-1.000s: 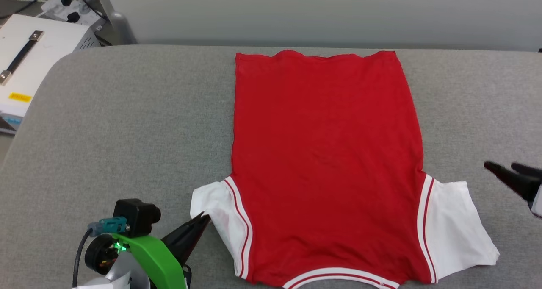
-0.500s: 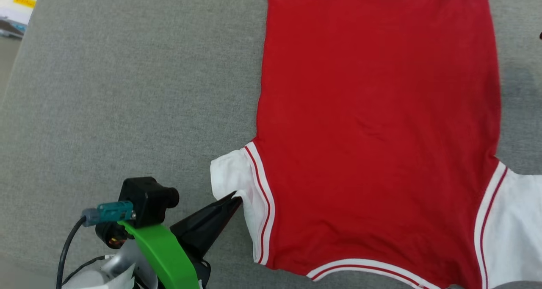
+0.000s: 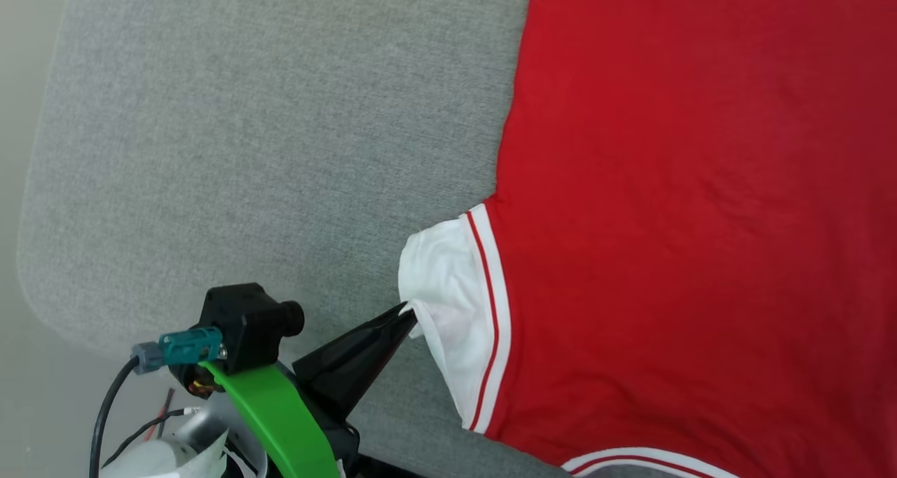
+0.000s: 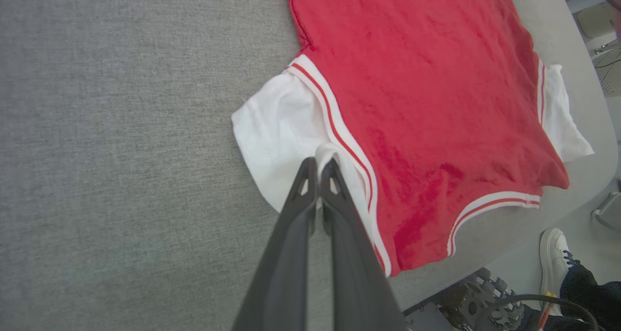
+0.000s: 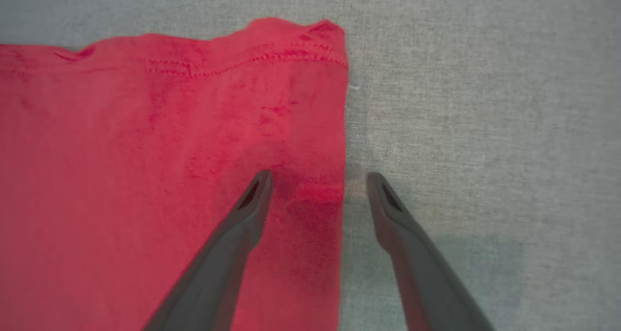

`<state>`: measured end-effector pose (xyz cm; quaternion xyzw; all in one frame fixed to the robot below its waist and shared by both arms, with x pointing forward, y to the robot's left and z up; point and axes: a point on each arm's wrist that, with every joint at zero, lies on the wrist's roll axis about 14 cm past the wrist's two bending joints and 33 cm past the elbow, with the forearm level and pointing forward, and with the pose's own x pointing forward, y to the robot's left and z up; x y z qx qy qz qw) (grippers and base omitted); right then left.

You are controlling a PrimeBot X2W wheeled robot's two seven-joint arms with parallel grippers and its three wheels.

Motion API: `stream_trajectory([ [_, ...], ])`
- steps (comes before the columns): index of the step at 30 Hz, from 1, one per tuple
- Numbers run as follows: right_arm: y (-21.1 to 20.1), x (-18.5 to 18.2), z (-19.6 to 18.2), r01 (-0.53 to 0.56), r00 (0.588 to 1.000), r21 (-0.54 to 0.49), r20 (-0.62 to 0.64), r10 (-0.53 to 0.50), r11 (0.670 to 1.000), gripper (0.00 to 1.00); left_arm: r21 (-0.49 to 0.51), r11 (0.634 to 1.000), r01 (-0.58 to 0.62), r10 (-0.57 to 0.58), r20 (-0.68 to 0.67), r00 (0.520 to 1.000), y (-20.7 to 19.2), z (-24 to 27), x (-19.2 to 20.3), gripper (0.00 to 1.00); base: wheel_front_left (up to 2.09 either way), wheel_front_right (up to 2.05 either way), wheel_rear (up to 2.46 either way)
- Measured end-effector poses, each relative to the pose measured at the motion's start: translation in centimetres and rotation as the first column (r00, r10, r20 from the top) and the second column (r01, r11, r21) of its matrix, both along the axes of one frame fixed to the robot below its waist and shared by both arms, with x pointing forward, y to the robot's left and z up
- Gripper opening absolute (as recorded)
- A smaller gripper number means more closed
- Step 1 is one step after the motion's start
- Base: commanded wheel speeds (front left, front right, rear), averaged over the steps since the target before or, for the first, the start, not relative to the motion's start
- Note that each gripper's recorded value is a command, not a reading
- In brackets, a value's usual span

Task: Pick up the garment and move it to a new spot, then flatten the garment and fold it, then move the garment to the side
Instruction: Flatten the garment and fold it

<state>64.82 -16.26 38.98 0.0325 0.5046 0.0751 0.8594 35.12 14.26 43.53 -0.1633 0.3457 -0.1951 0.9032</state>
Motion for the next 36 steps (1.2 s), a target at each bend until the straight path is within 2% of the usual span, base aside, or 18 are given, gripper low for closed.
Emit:
stream_trajectory([
  [5,2.1,0.8,-3.0,-0.049,0.998,-0.012,-0.043,0.048,0.999,1.0,0.018,0.999,-0.042,0.043,-0.034,0.999,1.0,-1.0,-0.3,0.0,0.0,0.0,0.0],
  [10,2.4,0.8,-4.4,-0.101,0.992,-0.065,-0.08,0.096,0.993,1.0,0.039,0.997,-0.072,0.074,-0.046,0.996,1.9,-1.5,-0.4,0.0,0.0,0.0,0.0],
  [12,2.5,0.7,-4.5,-0.102,0.991,-0.046,-0.093,0.098,0.994,0.45,0.047,0.996,-0.08,0.082,-0.045,0.996,2.2,-1.5,-0.4,0.0,0.0,0.0,0.0],
  [13,2.5,0.7,-4.5,-0.103,0.991,-0.042,-0.095,0.099,0.994,0.0,0.049,0.995,-0.083,0.085,-0.041,0.996,2.3,-1.5,-0.4,0.0,0.0,0.0,0.0],
  [25,1.8,-0.5,-4.0,-0.108,0.991,-0.055,-0.085,0.103,0.993,0.0,0.053,0.994,-0.092,0.093,-0.01,0.996,2.7,-0.7,-0.3,0.0,0.0,0.0,0.0],
  [33,0.0,-4.0,-3.3,-0.1,0.99,-0.089,-0.104,0.091,0.991,0.0,0.061,0.992,-0.111,0.109,0.034,0.993,3.5,0.6,-0.4,0.0,0.0,0.0,0.0],
  [36,-1.0,-6.3,-3.0,-0.089,0.99,-0.098,-0.12,0.077,0.991,0.0,0.059,0.991,-0.119,0.116,0.058,0.992,3.7,1.4,-0.5,0.0,0.0,0.0,0.0],
])
